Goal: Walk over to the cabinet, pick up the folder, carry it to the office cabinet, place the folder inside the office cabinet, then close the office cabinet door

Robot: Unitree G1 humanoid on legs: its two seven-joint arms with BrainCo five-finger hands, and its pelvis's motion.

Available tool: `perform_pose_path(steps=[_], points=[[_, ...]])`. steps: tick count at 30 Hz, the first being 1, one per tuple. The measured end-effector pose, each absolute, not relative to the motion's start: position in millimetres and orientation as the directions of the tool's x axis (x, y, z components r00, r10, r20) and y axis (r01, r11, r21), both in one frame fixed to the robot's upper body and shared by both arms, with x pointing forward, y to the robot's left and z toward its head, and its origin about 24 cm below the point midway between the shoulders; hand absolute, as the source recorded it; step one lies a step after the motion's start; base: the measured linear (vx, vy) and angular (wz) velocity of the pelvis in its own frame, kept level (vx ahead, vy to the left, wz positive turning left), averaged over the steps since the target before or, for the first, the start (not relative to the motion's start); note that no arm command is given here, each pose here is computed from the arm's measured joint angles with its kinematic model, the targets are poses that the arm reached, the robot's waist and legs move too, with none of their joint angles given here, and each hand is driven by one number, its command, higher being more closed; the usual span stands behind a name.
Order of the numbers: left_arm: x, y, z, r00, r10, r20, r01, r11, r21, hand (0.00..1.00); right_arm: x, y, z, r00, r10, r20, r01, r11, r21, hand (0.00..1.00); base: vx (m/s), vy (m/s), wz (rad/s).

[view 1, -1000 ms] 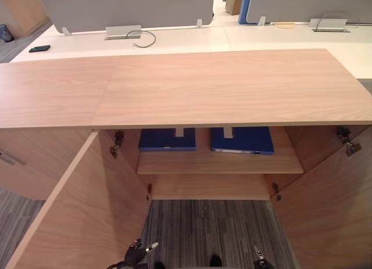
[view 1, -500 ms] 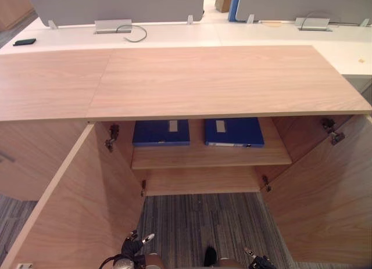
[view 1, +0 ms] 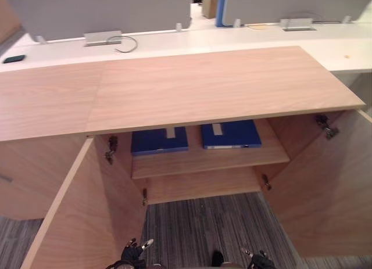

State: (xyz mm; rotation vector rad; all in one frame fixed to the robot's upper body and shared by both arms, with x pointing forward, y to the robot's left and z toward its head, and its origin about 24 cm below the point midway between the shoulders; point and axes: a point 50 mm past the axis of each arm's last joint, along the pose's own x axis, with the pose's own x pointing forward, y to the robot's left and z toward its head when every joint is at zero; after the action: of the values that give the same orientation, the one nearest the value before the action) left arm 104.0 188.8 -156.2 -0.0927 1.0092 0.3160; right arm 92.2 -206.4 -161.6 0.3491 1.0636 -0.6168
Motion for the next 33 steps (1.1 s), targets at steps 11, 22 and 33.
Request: perform_pose_path(steps=[11,22,33], points=[[106,204,-154,0.495,0.233,-0.837,-0.231,0.964,0.131,0.0,79,-221,-166,0.236,-0.313,-0.92,0.691,0.719,-0.067,0.0,-0.02,-0.079,-0.54],[78,231,-157,0.381,0.353,-0.855,-0.449,0.879,0.163,0.0,75,-215,-168,0.235,-0.281,-0.931,0.647,0.76,-0.067,0.0,-0.05,-0.111,-0.52],[100,211,-154,0.448,0.319,-0.835,-0.464,0.881,0.088,0.0,60,-226,-168,0.195,-0.32,-0.927,0.725,0.683,-0.083,0.0,0.04,-0.064,-0.03]])
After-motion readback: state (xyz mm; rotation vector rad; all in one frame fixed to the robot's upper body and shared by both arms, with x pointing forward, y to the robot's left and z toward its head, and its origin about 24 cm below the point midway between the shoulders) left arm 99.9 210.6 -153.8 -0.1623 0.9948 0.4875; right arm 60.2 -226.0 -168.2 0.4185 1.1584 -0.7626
